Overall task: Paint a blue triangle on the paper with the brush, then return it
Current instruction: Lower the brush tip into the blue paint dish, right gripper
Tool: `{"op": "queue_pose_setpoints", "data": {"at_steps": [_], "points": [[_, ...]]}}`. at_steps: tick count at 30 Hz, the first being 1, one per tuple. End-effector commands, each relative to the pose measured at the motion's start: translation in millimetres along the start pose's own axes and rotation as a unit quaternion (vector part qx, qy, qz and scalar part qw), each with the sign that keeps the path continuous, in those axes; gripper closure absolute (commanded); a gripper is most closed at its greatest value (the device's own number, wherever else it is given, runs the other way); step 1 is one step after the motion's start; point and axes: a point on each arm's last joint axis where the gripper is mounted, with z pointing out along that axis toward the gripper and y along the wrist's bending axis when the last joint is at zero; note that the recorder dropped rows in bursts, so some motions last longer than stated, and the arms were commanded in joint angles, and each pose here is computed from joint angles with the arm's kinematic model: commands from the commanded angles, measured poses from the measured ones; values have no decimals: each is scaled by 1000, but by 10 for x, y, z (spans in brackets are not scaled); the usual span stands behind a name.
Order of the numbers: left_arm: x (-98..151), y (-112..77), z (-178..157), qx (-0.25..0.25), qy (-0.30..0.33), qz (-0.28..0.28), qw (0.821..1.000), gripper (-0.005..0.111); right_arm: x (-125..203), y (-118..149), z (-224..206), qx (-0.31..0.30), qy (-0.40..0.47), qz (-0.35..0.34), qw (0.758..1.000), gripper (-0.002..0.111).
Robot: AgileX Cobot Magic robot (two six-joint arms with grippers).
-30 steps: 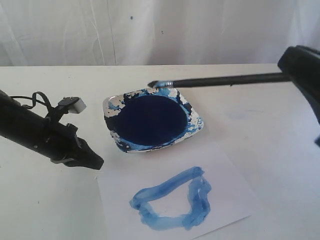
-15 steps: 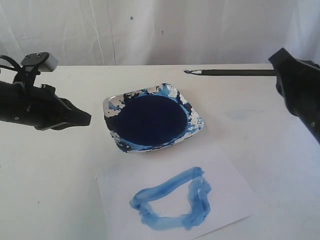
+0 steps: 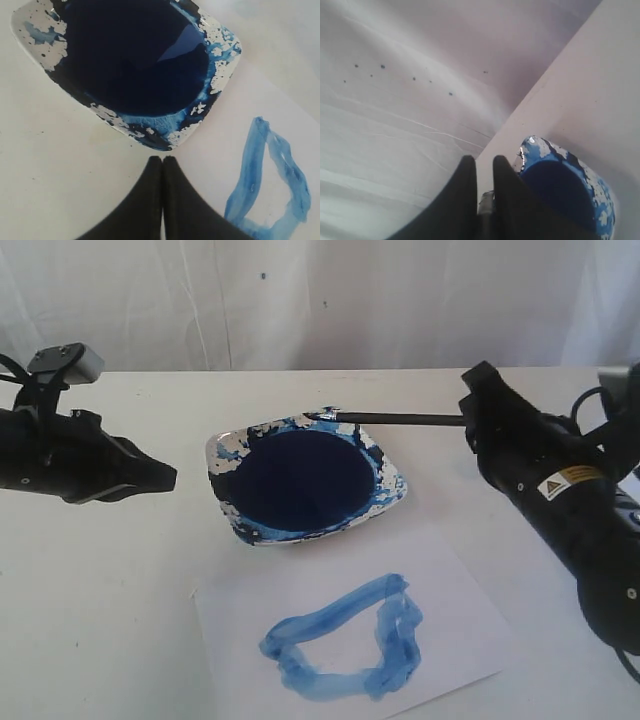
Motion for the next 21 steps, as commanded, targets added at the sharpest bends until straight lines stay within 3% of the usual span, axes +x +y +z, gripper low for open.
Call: {"op": "queue_pose_setpoints", "data": {"at_steps": [1,7,21], "points": [[20,-60,-29,25,3,-7,1000,107,54,-95,83,17,6,59,998,108],[24,-71,-30,31,5,-7,999,107,173,-228,148,39,26,110,993,108],[104,-41,-33,14,49,-16,999,107,320,-449,223,81,37,143,986,108]]}}
